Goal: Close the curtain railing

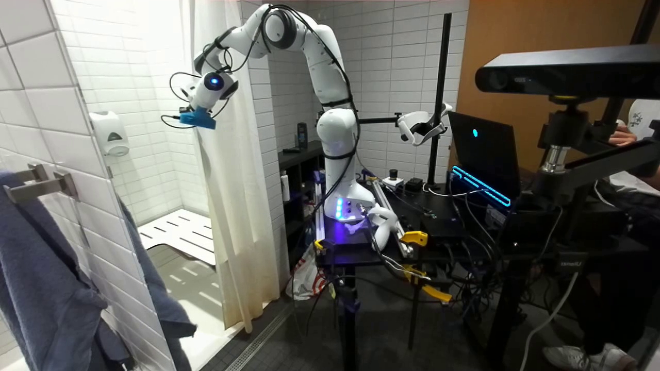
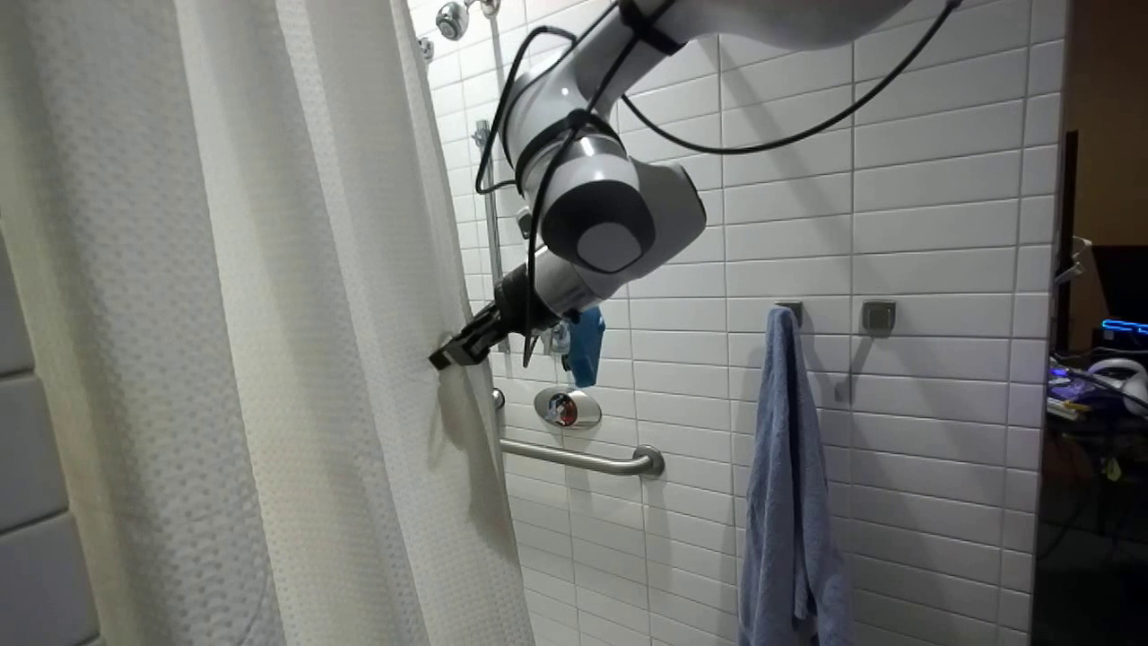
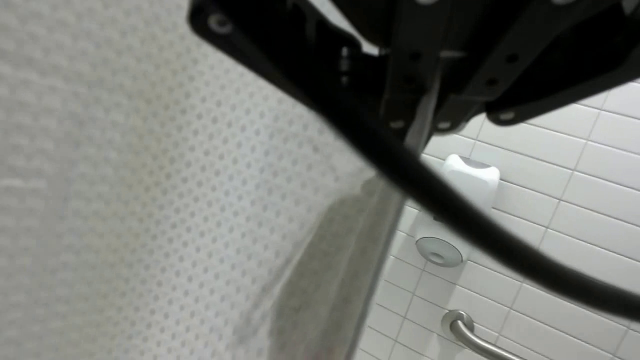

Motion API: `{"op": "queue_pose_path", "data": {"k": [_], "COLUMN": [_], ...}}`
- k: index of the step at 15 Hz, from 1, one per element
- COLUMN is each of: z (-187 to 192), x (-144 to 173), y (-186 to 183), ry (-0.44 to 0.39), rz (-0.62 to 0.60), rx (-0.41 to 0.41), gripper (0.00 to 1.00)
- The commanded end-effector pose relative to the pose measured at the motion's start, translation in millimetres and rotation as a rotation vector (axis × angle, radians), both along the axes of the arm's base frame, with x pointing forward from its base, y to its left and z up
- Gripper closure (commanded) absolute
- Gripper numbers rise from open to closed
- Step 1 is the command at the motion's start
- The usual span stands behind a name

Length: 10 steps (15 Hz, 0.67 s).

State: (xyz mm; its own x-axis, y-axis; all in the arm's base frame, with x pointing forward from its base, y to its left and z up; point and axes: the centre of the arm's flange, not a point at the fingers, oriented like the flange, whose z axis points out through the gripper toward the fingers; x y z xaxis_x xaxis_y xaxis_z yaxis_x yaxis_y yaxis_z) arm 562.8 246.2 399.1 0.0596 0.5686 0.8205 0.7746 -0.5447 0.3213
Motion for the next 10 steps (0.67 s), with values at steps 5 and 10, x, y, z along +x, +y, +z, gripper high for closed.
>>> {"op": "queue_pose_path", "data": {"k": [5, 10], "z": [2, 2], "x": [7, 7], "y": [-22, -23], "ry": [-0.022, -0.023], "rz": [-0.055, -0.057], "rx": [-0.052, -0.055], "gripper": [0.98, 0.98]}}
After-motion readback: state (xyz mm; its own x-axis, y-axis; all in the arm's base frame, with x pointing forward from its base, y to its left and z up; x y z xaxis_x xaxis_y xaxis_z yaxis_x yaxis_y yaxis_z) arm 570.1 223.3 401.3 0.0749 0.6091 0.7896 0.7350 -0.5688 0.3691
